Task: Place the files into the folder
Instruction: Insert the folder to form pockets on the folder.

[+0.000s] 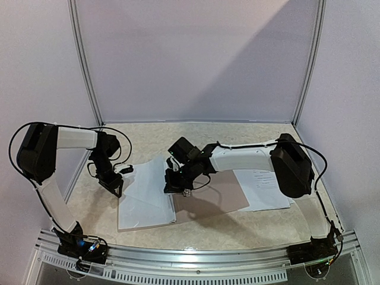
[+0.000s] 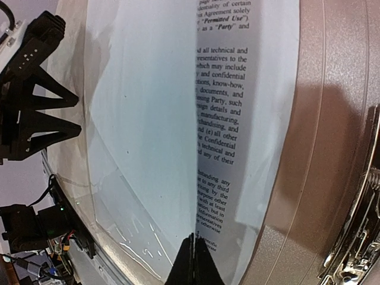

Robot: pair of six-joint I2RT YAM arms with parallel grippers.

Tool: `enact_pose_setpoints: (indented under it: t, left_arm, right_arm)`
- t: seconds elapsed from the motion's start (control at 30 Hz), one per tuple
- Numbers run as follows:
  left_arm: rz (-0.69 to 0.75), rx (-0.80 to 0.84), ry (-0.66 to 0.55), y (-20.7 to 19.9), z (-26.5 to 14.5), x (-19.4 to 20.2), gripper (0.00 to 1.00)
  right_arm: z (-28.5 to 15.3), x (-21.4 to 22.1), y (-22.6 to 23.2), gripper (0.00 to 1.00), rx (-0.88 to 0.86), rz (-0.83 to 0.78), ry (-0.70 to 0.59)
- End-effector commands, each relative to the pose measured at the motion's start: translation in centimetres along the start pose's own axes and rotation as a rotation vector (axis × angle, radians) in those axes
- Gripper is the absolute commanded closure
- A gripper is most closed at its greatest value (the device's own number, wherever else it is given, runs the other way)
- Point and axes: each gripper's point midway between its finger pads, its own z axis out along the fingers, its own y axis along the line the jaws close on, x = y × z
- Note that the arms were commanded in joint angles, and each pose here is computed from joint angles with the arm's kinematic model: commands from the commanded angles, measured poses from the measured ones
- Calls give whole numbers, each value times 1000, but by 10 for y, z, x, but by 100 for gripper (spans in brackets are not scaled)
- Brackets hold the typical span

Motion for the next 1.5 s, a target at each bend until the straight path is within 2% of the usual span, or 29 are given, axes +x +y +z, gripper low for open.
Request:
enact_pose_setpoints:
  t: [0.0, 0.3, 0.5, 0.67, 0.87, 0.97, 1.03, 1.3, 1.47]
  left_arm:
    - [-1, 0, -8, 4, -4, -2, 54]
    - [-17, -1, -13, 7, -1, -8, 53]
    - [-26, 4, -41, 9, -8, -16, 44]
    - [-37, -7, -68, 15, -21, -18, 44]
    - [-104, -11, -79, 33, -25, -15, 44]
    - [-158, -5, -90, 41, -27, -17, 46]
    - [-185, -9, -104, 47, -29, -19, 51]
    - [-273, -38, -121, 68, -31, -18, 67]
    - [-299, -75, -70, 81, -16, -10, 69]
  right_arm:
    - [12, 7, -10, 100, 17, 5, 32]
    - [28, 4, -8, 100, -22, -5, 40]
    - [27, 0, -12, 100, -5, -2, 25]
    - [12, -7, -12, 80, 45, -26, -10]
    - [-10, -27, -4, 69, 104, -81, -90]
    - [-8, -35, -6, 67, 129, -94, -123]
    - [-6, -43, -8, 68, 149, -106, -151]
    - [18, -62, -33, 74, 233, -117, -215]
    - [30, -65, -42, 75, 242, -110, -209]
